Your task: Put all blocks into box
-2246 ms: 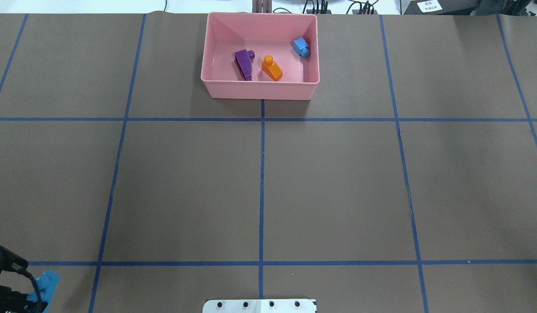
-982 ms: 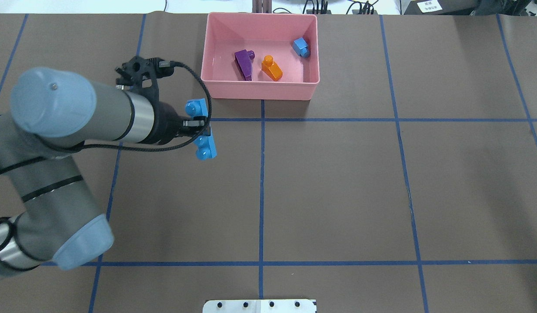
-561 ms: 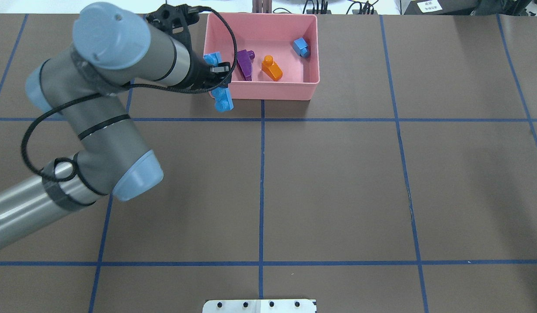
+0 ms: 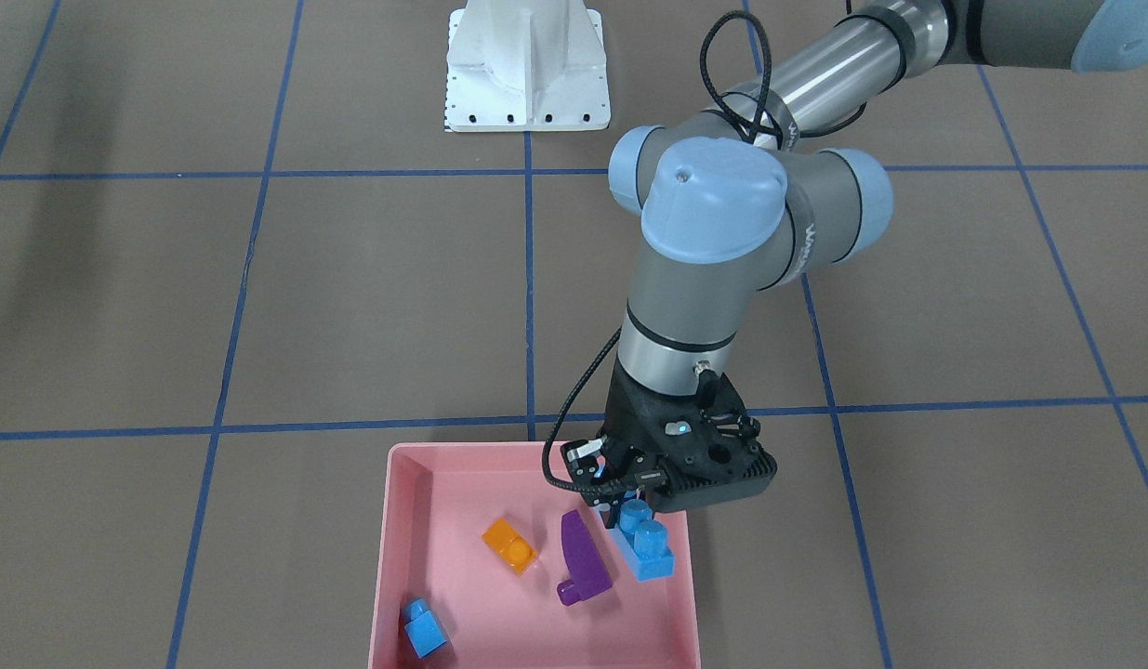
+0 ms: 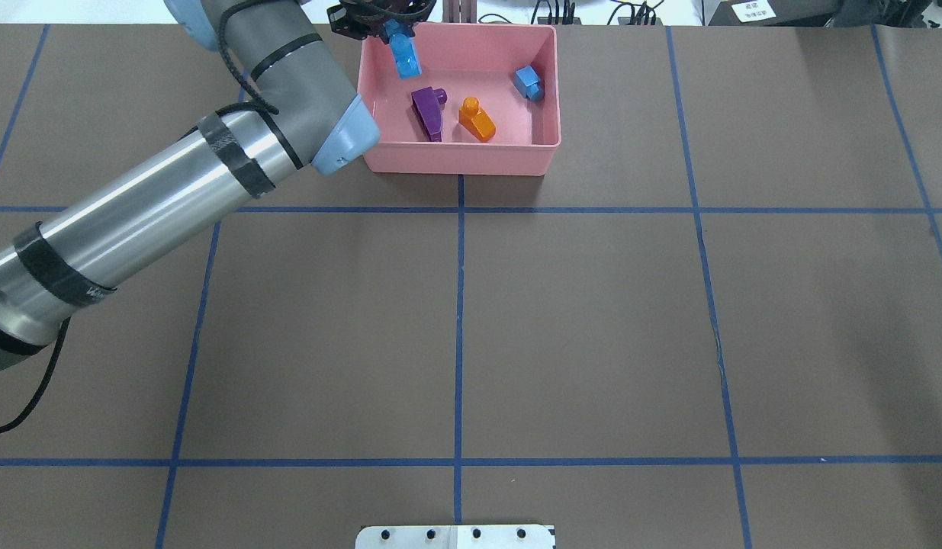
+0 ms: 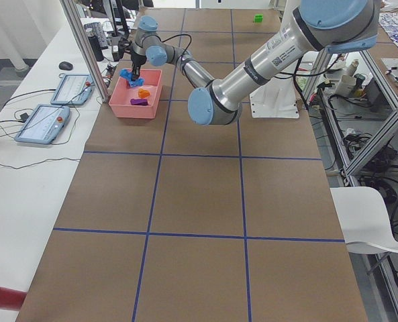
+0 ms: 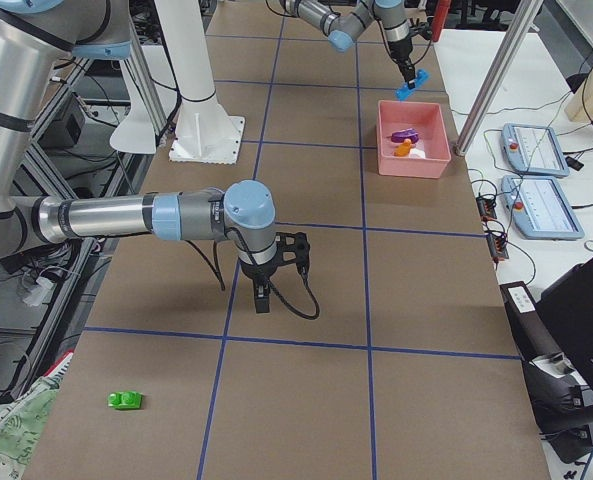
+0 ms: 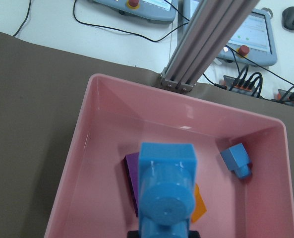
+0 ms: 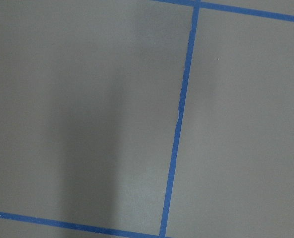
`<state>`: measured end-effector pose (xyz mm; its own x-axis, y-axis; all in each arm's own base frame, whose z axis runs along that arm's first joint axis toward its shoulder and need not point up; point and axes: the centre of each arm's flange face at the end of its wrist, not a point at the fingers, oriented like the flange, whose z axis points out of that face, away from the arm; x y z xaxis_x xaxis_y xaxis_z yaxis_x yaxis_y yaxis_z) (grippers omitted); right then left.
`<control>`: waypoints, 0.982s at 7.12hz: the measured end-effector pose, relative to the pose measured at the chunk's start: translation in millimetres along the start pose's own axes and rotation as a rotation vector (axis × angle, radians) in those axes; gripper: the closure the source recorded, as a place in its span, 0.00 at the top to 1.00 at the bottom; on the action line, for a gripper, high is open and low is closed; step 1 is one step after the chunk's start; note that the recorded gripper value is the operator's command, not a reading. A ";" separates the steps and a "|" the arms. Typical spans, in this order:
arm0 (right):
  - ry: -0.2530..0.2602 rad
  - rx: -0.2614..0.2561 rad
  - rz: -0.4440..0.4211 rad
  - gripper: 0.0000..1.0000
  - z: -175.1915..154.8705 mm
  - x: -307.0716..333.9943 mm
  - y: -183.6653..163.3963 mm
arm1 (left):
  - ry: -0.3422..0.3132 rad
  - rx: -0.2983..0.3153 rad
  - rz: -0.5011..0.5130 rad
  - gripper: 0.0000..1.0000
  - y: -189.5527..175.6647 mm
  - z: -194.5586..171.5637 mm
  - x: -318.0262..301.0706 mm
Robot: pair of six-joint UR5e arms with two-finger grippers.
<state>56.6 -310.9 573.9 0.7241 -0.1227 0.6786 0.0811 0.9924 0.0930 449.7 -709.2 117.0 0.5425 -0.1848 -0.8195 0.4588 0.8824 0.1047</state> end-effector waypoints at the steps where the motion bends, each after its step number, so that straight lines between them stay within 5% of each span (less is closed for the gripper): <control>1: 0.000 -0.009 0.008 0.99 2.1 1.5 7.0 | -0.021 -0.010 -0.006 1.00 -7.3 12.4 2.3; 3: -0.001 -0.018 0.019 0.99 7.7 5.2 21.2 | -0.017 -0.071 0.038 1.00 -11.5 17.3 0.9; 5: -0.002 -0.007 0.039 0.99 11.9 7.8 36.1 | 0.067 -0.230 0.043 1.00 -28.0 -9.8 -26.0; 7: 0.001 -0.015 0.057 0.99 19.8 13.5 61.8 | 0.124 -0.276 0.103 1.00 -13.5 -32.2 -97.4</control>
<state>57.8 -251.5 603.2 0.7285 -0.0660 0.6818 0.0503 0.9978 0.0429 368.0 -689.2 177.3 0.4781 -0.0490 -0.8769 0.1881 0.9810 0.0477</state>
